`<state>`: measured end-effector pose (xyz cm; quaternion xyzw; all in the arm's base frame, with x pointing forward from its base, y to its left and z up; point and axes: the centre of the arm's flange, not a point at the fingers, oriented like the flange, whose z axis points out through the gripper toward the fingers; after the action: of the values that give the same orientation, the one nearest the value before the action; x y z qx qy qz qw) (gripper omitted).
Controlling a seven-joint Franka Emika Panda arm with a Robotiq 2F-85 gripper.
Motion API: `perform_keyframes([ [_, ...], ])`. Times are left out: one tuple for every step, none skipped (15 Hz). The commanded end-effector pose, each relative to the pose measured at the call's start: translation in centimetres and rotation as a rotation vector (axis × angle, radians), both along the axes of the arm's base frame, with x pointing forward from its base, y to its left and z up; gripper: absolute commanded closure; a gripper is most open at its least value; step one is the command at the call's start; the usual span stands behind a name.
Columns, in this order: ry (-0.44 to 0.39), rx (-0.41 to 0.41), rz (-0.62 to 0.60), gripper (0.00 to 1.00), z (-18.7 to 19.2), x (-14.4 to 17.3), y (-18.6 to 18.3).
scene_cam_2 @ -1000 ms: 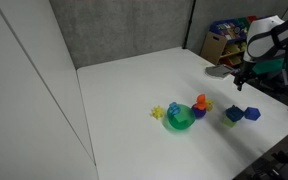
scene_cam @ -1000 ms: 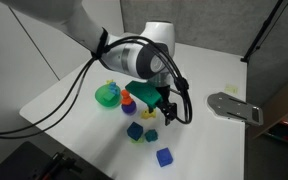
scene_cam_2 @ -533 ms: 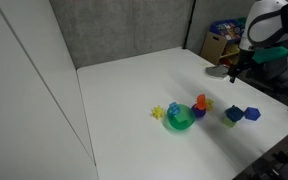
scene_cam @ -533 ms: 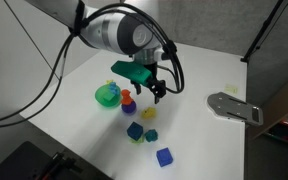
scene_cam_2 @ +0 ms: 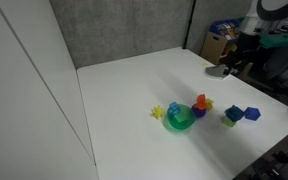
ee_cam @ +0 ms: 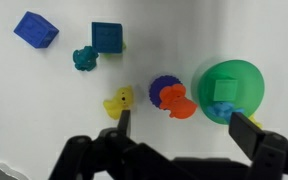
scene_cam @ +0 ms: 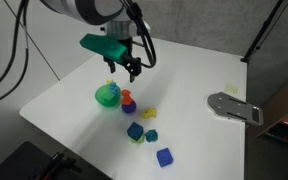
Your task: Pick up the blue block from the green bowl and put it on the table
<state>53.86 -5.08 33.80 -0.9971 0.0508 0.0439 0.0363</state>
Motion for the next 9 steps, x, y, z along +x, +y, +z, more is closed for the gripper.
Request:
perform_keyframes([
  [0.013,0.038,0.043,0.0,4.6,-2.7,1.7],
  [0.018,0.035,0.055,0.0,5.8,-3.3,2.1],
  [0.02,0.034,0.065,0.0,6.8,-3.9,2.5],
  [0.023,0.023,0.069,0.0,7.9,-4.5,2.8],
  [0.023,0.011,0.072,0.0,9.0,-5.1,3.0],
  [0.022,-0.001,0.074,0.0,10.0,-5.6,3.2],
  [0.02,-0.009,0.077,0.0,11.0,-6.1,3.3],
  [0.015,-0.025,0.078,0.0,12.0,-6.7,3.4],
  [0.01,-0.036,0.082,0.0,12.8,-7.2,3.4],
])
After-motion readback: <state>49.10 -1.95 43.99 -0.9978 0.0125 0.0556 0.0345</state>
